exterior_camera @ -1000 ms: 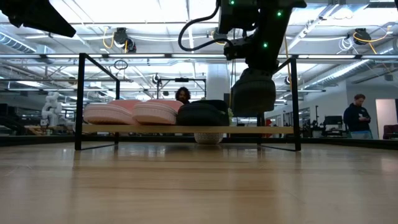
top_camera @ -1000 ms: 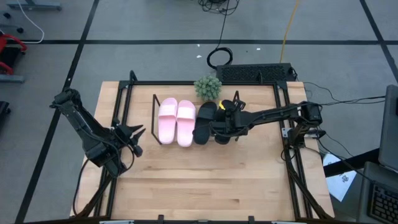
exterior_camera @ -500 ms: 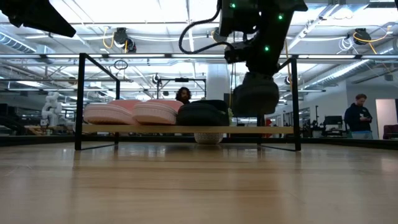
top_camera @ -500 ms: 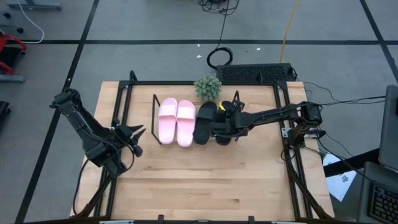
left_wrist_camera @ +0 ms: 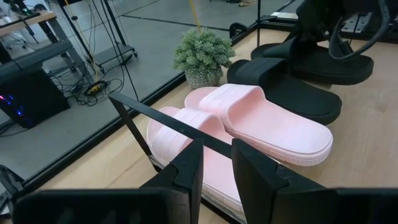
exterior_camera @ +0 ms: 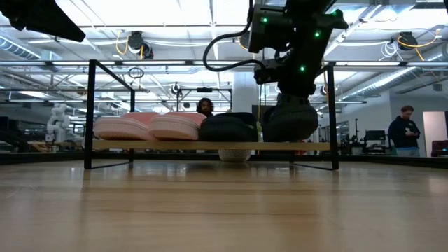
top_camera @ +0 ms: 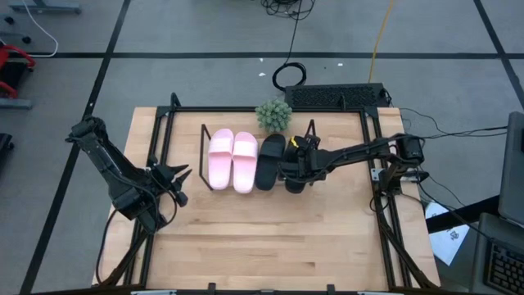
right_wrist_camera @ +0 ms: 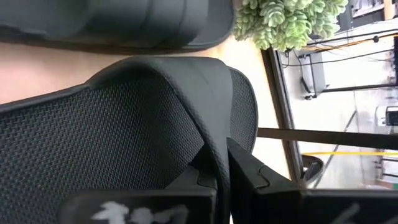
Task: Pick and place slides into the shelf
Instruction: Put the black slide on the shelf
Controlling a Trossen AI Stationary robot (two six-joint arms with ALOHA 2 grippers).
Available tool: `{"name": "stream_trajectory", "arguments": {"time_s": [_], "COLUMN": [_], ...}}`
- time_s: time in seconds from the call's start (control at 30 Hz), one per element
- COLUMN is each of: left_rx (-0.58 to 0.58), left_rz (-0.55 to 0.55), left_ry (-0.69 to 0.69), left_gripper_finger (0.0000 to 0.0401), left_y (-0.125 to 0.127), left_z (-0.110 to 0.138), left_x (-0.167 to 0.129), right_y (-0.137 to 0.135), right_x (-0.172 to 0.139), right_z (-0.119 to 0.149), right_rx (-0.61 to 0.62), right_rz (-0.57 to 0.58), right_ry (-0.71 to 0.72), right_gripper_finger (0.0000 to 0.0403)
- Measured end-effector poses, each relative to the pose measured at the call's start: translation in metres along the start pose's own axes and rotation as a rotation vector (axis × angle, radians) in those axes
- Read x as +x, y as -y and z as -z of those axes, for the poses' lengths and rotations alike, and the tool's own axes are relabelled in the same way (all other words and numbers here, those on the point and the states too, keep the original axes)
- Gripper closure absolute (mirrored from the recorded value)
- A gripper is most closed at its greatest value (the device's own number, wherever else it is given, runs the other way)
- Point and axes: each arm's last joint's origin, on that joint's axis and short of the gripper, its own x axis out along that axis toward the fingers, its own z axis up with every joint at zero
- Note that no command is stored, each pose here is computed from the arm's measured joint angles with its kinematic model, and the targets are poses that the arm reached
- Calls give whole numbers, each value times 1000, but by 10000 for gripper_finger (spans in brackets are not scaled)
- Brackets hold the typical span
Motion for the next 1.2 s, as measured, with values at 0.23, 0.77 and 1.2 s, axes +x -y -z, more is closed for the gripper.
{"name": "stream_trajectory", "arguments": {"time_s": [0.23, 0.77, 1.2], "left_rx": [0, -2, -8], "left_rz": [0, -2, 1], "left_ry": [-1, -28, -28], "left_gripper_finger": [313, 313, 313], "left_y": [0, 0, 1], "left_z": [0, 1, 1], "left_x": [0, 0, 0], "right_y": [3, -5, -5], "right_x": [4, 14, 11], "right_z": [-4, 4, 0], "right_rx": [0, -32, -23], "right_rz": [-1, 7, -57], "right_ry": [16, 36, 75], "right_gripper_finger": [394, 375, 307]}}
